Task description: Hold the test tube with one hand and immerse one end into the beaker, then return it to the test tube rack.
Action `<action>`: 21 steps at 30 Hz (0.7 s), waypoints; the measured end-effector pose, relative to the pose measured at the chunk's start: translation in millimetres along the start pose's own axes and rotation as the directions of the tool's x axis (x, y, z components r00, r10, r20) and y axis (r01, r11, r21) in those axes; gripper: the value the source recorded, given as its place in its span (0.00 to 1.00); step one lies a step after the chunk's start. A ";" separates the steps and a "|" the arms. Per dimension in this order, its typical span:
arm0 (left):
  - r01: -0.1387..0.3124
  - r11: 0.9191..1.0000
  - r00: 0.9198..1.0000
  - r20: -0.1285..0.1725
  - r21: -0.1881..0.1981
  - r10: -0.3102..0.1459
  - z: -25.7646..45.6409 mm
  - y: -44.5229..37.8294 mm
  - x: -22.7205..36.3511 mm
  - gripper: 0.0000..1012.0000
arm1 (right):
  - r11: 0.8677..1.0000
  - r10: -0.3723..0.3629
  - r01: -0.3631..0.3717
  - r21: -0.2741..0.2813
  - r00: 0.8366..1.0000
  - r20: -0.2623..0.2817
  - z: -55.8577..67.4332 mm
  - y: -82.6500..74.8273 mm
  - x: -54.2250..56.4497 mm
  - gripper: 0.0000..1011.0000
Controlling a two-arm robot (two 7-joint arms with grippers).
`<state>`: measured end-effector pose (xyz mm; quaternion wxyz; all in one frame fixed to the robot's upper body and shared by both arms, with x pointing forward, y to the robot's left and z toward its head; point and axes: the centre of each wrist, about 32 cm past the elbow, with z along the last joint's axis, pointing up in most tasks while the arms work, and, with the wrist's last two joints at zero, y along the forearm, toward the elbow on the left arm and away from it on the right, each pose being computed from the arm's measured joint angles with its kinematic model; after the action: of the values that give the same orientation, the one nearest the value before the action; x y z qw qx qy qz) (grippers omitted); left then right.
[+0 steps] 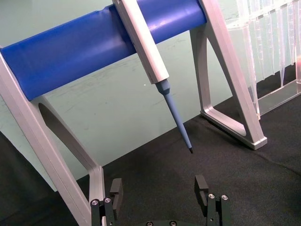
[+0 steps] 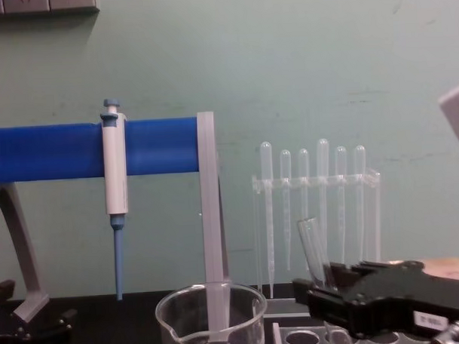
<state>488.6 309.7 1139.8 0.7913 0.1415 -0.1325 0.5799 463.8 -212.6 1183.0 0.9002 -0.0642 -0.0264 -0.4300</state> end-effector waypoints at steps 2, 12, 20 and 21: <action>0.000 1.000 1.000 0.000 0.000 0.000 0.0 0.0 0.0 0.99 | 1.000 -0.011 0.011 -0.015 1.000 0.000 0.9 -6.0 -1.2 0.51; 0.000 1.000 1.000 0.000 0.000 0.000 0.0 0.0 0.0 0.99 | 0.989 -0.105 0.104 -0.107 0.994 -0.005 11.7 -58.8 2.2 0.81; 0.000 1.000 1.000 0.000 0.000 0.000 0.0 0.0 0.0 0.99 | 0.936 -0.352 0.351 -0.040 0.935 -0.048 -7.3 -67.7 33.9 0.99; 0.000 1.000 1.000 0.000 0.000 0.000 0.0 0.0 0.0 0.99 | 0.928 -0.373 0.372 -0.032 0.927 -0.048 -10.1 -66.3 35.6 0.99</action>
<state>488.6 309.7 1139.8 0.7913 0.1415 -0.1324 0.5799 434.6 -282.6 1182.8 0.8018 -0.0566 -0.0094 -0.5948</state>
